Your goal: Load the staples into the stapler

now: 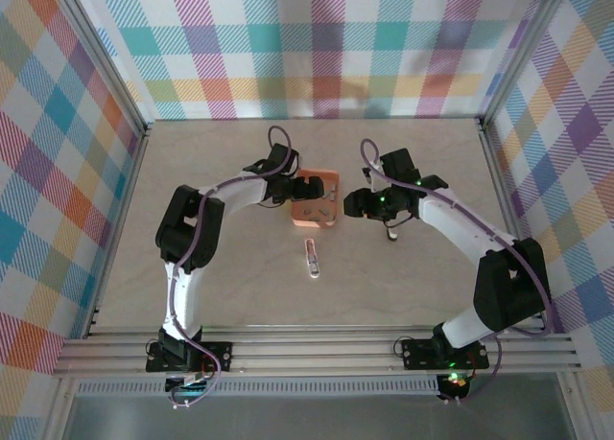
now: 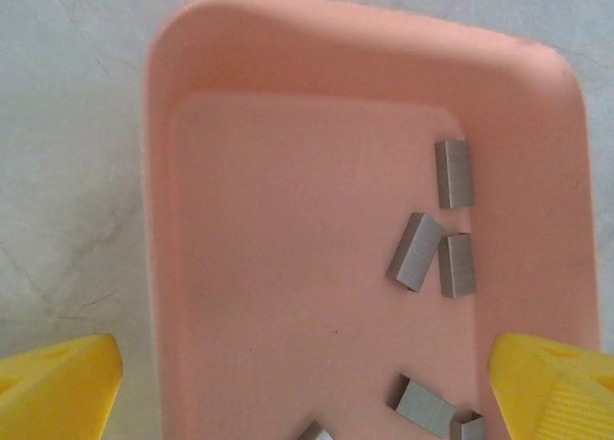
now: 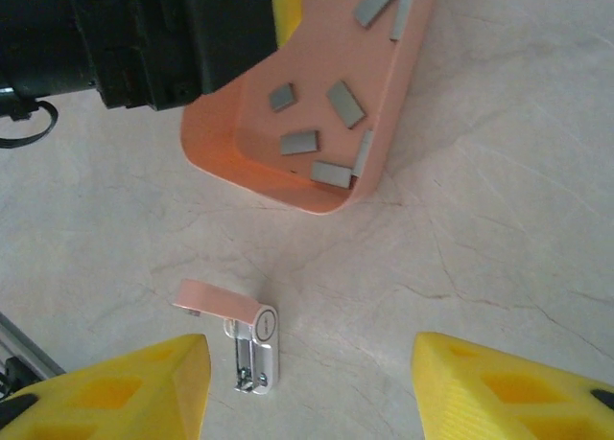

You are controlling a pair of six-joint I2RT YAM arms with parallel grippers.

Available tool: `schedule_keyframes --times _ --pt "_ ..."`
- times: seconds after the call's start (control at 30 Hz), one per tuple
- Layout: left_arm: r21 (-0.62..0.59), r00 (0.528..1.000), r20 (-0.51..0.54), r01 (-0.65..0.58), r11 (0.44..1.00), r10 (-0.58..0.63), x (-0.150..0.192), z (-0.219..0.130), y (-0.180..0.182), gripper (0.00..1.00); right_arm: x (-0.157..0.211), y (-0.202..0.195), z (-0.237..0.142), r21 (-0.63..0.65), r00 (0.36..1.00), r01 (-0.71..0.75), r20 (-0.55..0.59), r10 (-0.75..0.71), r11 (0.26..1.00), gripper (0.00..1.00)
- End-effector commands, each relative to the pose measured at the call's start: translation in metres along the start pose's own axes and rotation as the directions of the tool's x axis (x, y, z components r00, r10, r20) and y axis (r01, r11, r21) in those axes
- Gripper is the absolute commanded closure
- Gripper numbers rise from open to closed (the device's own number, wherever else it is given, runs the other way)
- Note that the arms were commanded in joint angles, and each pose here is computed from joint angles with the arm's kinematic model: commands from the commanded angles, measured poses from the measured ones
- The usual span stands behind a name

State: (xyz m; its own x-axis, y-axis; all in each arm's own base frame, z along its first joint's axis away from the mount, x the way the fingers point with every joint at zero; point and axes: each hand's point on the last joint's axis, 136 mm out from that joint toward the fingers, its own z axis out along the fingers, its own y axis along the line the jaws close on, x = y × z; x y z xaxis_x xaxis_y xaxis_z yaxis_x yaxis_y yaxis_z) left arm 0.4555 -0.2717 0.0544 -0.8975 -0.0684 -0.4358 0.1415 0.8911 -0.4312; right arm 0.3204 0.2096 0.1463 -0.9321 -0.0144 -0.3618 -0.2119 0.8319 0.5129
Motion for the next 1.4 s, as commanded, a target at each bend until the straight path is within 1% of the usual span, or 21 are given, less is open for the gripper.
schedule_keyframes --times 0.0,0.13,0.33,0.47,0.53,0.6,0.7,0.87,0.97,1.0,1.03,1.1,1.17,1.27,1.37 --pt "0.065 1.0 -0.022 0.01 0.998 -0.009 0.0 0.0 -0.023 0.03 -0.001 -0.008 -0.015 0.076 0.999 -0.037 0.018 0.036 0.996 0.43" --pt "0.103 0.999 -0.032 -0.001 0.995 0.004 0.006 0.002 -0.044 0.03 0.0 -0.013 -0.022 0.131 1.0 -0.028 0.01 0.027 0.991 0.43" --pt "0.154 0.999 -0.033 -0.003 0.988 0.008 0.011 -0.002 -0.07 0.03 -0.002 -0.014 -0.027 0.17 0.999 0.004 -0.044 0.003 0.985 0.46" --pt "0.129 1.0 0.015 0.009 0.992 -0.011 0.0 -0.023 -0.065 0.03 -0.008 -0.011 -0.029 0.198 0.996 0.019 -0.089 -0.002 0.98 0.49" --pt "0.125 0.999 0.043 0.01 0.992 -0.015 -0.006 -0.04 -0.061 0.03 -0.01 -0.006 -0.029 0.207 0.991 0.065 -0.127 -0.039 0.976 0.5" --pt "0.105 0.998 0.058 0.019 0.994 -0.025 -0.007 -0.057 -0.05 0.03 -0.01 -0.004 -0.025 0.235 0.982 0.106 -0.181 -0.064 0.966 0.5" --pt "0.064 0.994 0.093 0.05 0.997 -0.055 -0.008 -0.082 -0.025 0.02 -0.014 -0.001 -0.02 0.259 0.968 0.105 -0.247 -0.039 0.96 0.5" --pt "-0.005 0.984 0.126 0.125 0.992 -0.123 0.008 -0.113 0.024 0.02 -0.026 -0.003 -0.004 0.319 0.947 0.156 -0.317 -0.05 0.935 0.51" --pt "-0.041 0.976 0.153 0.166 0.985 -0.158 0.014 -0.127 0.05 0.02 -0.029 -0.007 0.007 0.359 0.929 0.153 -0.37 -0.01 0.921 0.52" --pt "-0.065 0.975 0.143 0.183 0.981 -0.172 0.021 -0.132 0.06 0.02 -0.027 -0.006 0.012 0.361 0.918 0.167 -0.397 -0.011 0.917 0.52" --pt "-0.075 0.973 0.144 0.194 0.978 -0.182 0.024 -0.135 0.066 0.02 -0.024 -0.005 0.017 0.358 0.906 0.194 -0.423 -0.027 0.913 0.52" --pt "-0.088 0.967 0.159 0.217 0.972 -0.201 0.027 -0.142 0.079 0.01 -0.021 -0.003 0.028 0.337 0.874 0.288 -0.475 -0.103 0.896 0.54" --pt "-0.101 0.96 0.165 0.244 0.965 -0.226 0.033 -0.145 0.092 0.01 -0.018 0.0 0.042 0.267 0.833 0.374 -0.518 -0.195 0.888 0.56" --pt "-0.106 0.949 0.154 0.291 0.951 -0.274 0.043 -0.148 0.11 0.01 -0.018 -0.005 0.058 0.217 0.789 0.433 -0.561 -0.251 0.875 0.56" --pt "-0.116 0.939 0.153 0.327 0.938 -0.308 0.051 -0.154 0.124 0.01 -0.022 -0.012 0.071 0.219 0.759 0.478 -0.59 -0.275 0.85 0.56"
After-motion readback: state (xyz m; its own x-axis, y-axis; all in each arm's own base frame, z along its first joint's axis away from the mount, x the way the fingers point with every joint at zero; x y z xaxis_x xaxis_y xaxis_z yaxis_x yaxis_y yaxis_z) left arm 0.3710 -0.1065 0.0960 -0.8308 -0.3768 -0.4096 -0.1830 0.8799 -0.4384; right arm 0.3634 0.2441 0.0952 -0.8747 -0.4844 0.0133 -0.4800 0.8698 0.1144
